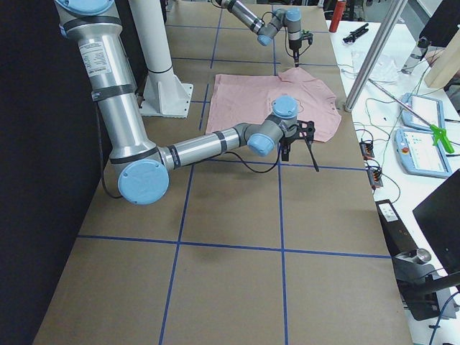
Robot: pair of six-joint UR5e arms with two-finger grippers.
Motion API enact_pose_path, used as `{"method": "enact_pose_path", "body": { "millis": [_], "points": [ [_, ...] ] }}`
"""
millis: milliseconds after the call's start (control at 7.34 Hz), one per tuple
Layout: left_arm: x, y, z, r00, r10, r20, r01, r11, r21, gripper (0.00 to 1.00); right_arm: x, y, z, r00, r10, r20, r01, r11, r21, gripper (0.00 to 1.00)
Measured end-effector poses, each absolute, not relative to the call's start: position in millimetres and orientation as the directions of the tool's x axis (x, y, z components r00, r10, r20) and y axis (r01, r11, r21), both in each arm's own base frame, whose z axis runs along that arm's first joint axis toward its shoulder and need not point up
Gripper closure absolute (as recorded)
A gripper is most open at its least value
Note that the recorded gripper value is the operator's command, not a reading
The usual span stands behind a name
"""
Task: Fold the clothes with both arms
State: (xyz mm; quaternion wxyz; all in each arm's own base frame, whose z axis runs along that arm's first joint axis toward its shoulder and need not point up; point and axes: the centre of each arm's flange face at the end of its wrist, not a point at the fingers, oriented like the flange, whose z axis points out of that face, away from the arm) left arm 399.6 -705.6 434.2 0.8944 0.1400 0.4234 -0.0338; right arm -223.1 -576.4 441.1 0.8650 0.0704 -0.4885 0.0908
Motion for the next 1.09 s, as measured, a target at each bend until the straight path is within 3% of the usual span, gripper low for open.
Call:
{"method": "enact_pose_path", "body": {
  "millis": [409,1090],
  "points": [
    [444.4,-687.6,334.9,0.555,0.015,-0.832,0.223,0.960,0.166,1.00,-223.2,-576.7,440.8,0.507,0.088,0.858,-0.227,0.973,0.034,0.00],
    [515.5,-698.0,292.8,0.587,-0.033,-0.809,0.300,0.937,0.180,1.00,-224.2,-578.4,442.5,0.509,0.093,0.856,-0.228,0.973,0.030,0.00]
  ]
}}
